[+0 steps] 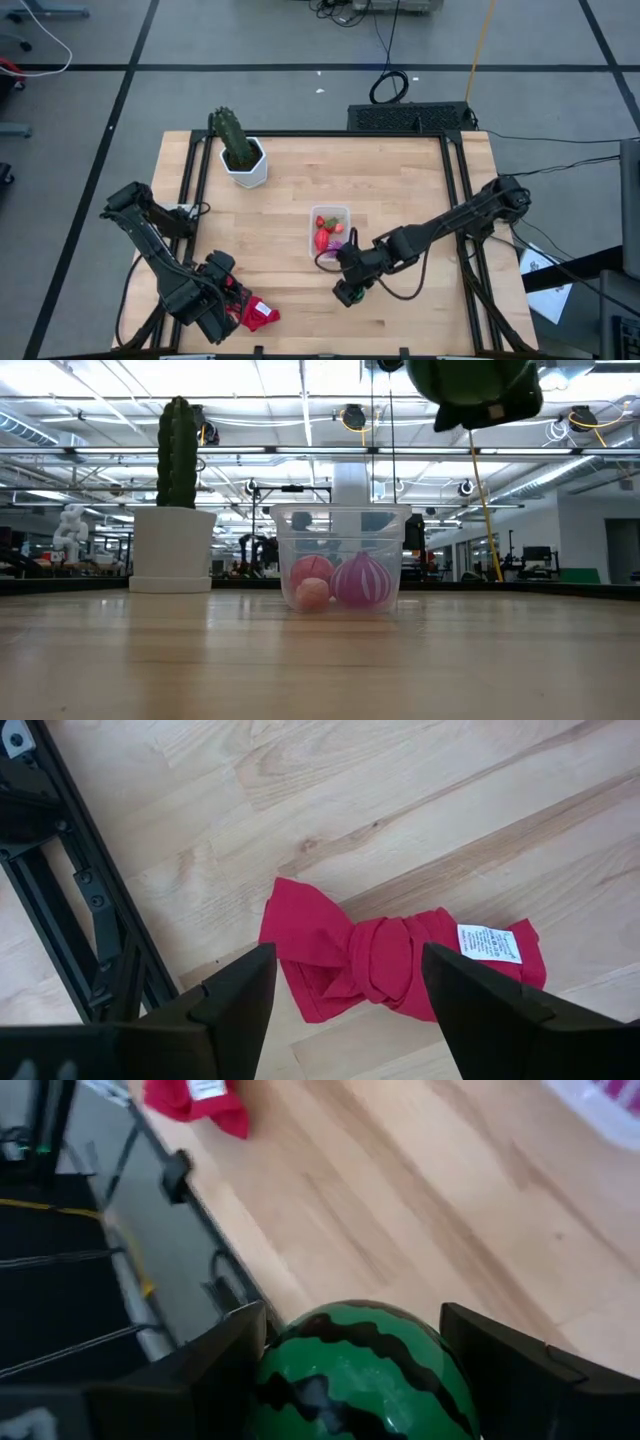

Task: Pick and placing Produce into tupperware
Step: Put the green watermelon into the transparent bin, then return to Home Position

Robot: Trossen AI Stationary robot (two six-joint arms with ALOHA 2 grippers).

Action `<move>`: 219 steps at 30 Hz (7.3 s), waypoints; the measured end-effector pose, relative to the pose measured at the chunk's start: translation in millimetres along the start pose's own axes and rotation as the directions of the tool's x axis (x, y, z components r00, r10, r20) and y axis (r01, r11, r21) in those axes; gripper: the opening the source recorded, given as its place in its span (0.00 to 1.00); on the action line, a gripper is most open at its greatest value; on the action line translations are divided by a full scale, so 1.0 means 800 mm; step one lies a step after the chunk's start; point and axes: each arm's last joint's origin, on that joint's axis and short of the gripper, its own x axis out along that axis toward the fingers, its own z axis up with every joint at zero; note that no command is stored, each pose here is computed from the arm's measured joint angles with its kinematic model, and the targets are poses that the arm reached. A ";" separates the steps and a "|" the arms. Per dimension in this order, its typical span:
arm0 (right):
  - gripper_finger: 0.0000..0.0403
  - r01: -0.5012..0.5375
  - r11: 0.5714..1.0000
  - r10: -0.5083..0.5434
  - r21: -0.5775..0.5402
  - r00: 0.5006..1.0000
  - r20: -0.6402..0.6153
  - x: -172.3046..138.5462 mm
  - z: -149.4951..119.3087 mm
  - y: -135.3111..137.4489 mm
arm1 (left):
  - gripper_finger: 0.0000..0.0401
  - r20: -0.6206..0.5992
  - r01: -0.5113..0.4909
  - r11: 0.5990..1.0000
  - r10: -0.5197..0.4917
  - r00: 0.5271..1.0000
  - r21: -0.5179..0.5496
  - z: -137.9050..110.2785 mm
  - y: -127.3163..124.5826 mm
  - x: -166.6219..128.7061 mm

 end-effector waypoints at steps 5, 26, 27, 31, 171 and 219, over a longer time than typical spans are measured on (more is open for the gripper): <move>0.70 -0.041 0.999 0.041 -0.006 0.999 0.024 -0.019 0.024 -0.005 | 0.63 0.001 -0.002 1.000 0.002 1.000 0.005 0.000 0.000 0.000; 0.70 -0.180 0.979 0.194 -0.094 0.967 0.165 -0.068 0.135 -0.044 | 0.63 0.002 -0.004 1.000 0.004 1.000 0.027 0.000 0.001 0.000; 0.70 -0.176 0.979 0.191 -0.100 0.967 0.169 -0.069 0.137 -0.046 | 0.63 0.002 -0.004 1.000 0.004 1.000 0.027 0.000 0.000 0.000; 0.70 -0.148 0.979 0.172 -0.141 0.969 0.176 -0.072 0.144 -0.053 | 0.63 0.002 -0.004 1.000 0.004 1.000 0.028 0.000 0.001 0.000; 0.70 0.267 0.872 -0.321 -0.410 0.944 -0.070 0.037 0.209 -0.059 | 0.63 0.024 0.000 0.999 -0.001 1.000 0.032 0.009 -0.003 0.002; 0.88 0.232 0.886 -0.301 -0.403 0.946 -0.117 0.036 0.206 -0.059 | 0.63 0.033 0.003 0.999 -0.005 0.999 0.038 0.009 -0.003 0.002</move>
